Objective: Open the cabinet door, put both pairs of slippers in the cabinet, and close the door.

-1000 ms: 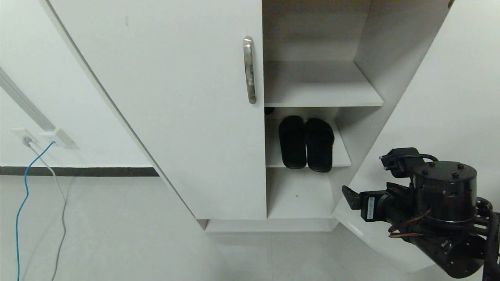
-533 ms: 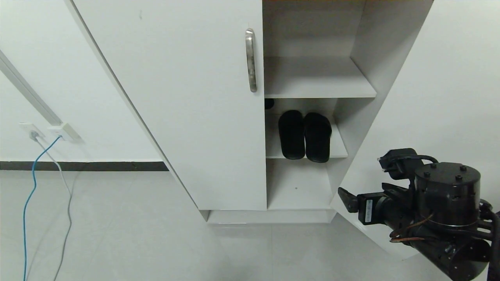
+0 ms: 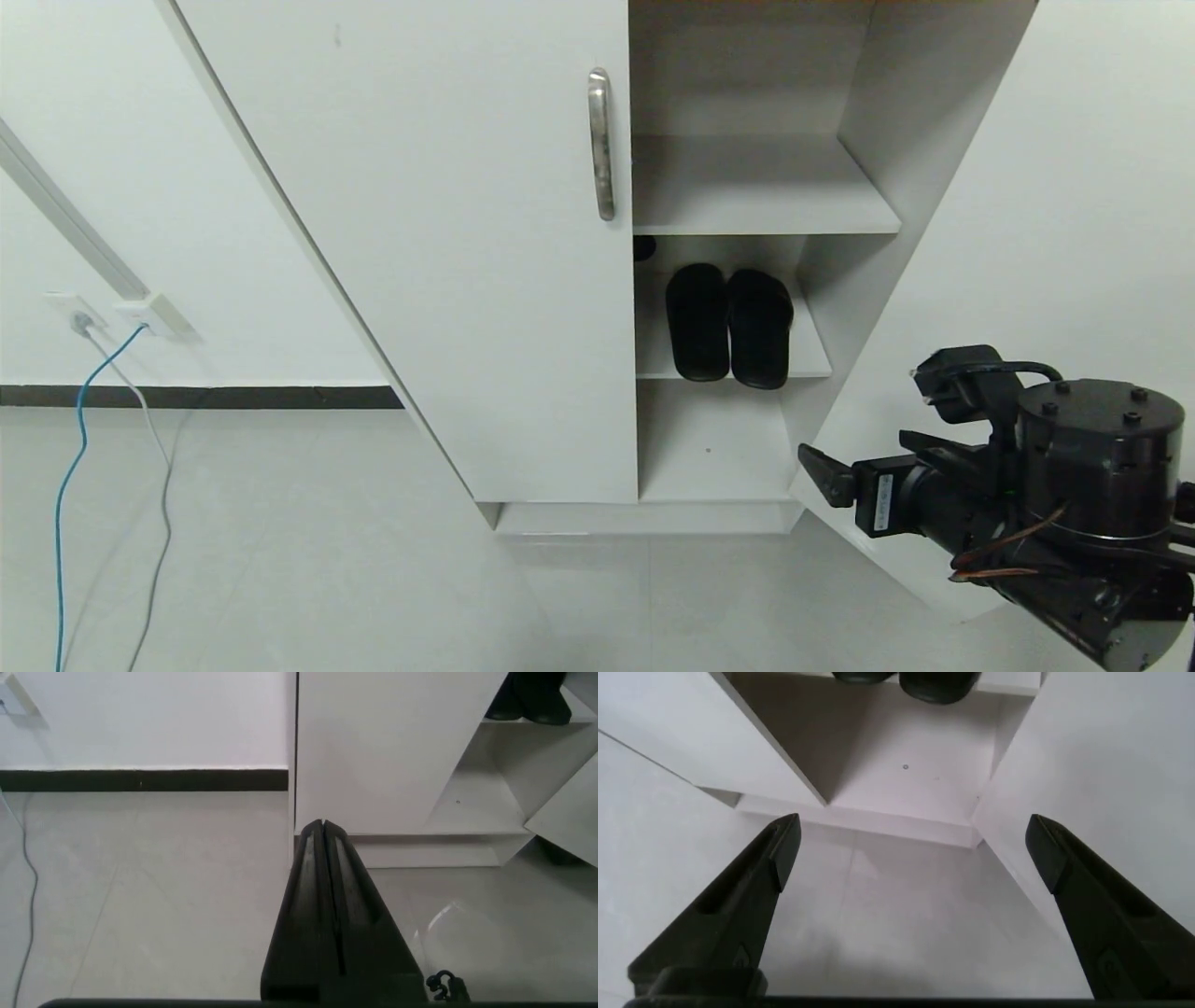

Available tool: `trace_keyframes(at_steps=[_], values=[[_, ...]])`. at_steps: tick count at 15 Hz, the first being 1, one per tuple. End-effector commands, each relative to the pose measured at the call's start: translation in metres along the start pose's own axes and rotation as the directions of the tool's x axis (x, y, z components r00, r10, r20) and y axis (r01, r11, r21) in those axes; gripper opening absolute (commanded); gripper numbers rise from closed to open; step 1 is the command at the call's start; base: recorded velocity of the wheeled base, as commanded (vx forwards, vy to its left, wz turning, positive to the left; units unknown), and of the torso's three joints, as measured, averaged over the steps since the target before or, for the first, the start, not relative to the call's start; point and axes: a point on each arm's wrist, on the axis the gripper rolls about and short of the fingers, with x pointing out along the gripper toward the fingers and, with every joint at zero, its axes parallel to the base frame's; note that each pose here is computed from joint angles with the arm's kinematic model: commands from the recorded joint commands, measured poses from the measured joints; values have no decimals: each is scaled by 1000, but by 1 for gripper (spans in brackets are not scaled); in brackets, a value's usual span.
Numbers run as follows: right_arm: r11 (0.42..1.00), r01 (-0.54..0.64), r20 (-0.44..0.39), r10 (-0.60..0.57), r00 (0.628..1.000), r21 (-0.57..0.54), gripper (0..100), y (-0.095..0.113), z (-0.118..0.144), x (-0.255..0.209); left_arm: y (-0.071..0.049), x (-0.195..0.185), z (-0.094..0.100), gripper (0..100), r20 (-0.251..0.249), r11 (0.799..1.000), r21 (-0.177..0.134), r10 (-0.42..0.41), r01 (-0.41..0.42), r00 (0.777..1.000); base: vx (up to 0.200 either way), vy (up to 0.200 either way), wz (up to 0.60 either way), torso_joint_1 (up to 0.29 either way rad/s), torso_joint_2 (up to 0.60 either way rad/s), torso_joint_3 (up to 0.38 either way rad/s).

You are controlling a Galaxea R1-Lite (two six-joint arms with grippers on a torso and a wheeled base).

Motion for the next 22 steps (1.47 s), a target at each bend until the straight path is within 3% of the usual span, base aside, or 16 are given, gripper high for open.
trace_keyframes(at_steps=[1, 6, 9, 12, 15, 22], values=[[1000, -8, 21, 7, 1000, 11, 100, -1, 5, -4, 0, 0, 0, 0, 0, 1000, -1, 0, 0, 1000, 0, 0, 0, 0, 0, 0], [999, -48, 40, 48, 998, 11, 100, 15, 18, 13, 0, 0, 0, 0, -2, 1000, -3, -3, 3, 1000, 0, 80, 0, 3, 2, 3], [998, -57, -17, 57, 998, -11, 100, 28, 2, 30, 0, 0, 0, 0, -2, 1000, -3, -3, 3, 1000, 0, 200, 0, 2, 2, 4], [997, -78, 14, 78, 997, -2, 100, 25, 13, 12, 0, 0, 0, 0, -2, 1000, -3, -3, 3, 1000, 0, 200, 0, 2, -2, -2], [993, -117, -19, 116, 993, -27, 100, 26, 19, -11, 0, 0, 0, 0, -2, 1000, -3, -3, 3, 1000, 0, 200, 0, -2, 2, 1], [988, -151, -35, 150, 988, -44, 100, 29, 17, -23, 0, 0, 0, 0, -2, 1000, -6, 0, 0, 1000, 0, 0, 0, 0, 0, 0]])
